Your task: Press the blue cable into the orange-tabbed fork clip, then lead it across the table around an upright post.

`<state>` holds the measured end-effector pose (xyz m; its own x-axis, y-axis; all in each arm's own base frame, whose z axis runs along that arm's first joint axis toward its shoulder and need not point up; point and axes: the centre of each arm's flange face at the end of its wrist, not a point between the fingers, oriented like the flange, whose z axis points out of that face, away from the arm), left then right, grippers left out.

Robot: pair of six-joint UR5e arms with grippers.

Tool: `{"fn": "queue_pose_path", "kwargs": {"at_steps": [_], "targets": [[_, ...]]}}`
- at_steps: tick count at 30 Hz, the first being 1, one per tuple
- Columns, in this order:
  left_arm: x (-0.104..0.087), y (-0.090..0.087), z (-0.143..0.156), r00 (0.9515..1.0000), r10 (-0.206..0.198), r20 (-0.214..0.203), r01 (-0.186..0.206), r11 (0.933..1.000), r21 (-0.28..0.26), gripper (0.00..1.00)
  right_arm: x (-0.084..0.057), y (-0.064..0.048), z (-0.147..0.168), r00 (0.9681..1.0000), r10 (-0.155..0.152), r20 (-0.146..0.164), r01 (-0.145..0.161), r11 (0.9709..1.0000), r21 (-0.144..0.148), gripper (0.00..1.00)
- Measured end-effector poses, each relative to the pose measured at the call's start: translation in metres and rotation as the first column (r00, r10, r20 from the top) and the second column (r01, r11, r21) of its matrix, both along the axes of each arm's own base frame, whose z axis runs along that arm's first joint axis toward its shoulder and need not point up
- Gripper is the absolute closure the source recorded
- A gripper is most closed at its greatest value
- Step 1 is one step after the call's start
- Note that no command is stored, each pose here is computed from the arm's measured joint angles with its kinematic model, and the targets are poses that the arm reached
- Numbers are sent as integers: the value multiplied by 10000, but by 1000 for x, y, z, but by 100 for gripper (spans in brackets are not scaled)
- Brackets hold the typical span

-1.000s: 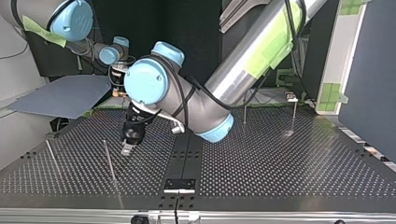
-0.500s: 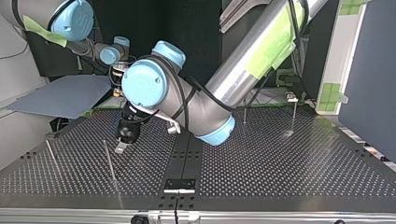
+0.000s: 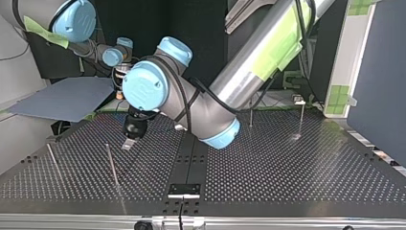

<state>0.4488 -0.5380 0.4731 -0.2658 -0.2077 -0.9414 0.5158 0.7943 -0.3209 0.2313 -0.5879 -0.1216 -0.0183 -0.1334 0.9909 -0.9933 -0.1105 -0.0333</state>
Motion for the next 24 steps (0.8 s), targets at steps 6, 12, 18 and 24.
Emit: {"fn": "queue_pose_path", "kwargs": {"at_steps": [6, 12, 18, 24], "targets": [[-1, 0, 0, 9999, 5, -139, -5, 10000, -32, 0, 0, 0, 0, 10000, 0, 6, 0, 10000, -6, 100], [-1, -1, 4, 9996, -45, -295, 42, 10000, -83, 0, 1, -2, 1, 10000, 12, -5, -12, 10000, -14, 100], [-2, -3, 11, 9989, -194, -427, 192, 9998, -51, 0, 1, -4, 2, 10000, 26, -24, -25, 10000, 50, 100], [0, -8, 6, 9980, -207, -603, 212, 9997, 79, 0, 1, -4, 2, 10000, 17, -1, -17, 9999, 107, 100]]}}
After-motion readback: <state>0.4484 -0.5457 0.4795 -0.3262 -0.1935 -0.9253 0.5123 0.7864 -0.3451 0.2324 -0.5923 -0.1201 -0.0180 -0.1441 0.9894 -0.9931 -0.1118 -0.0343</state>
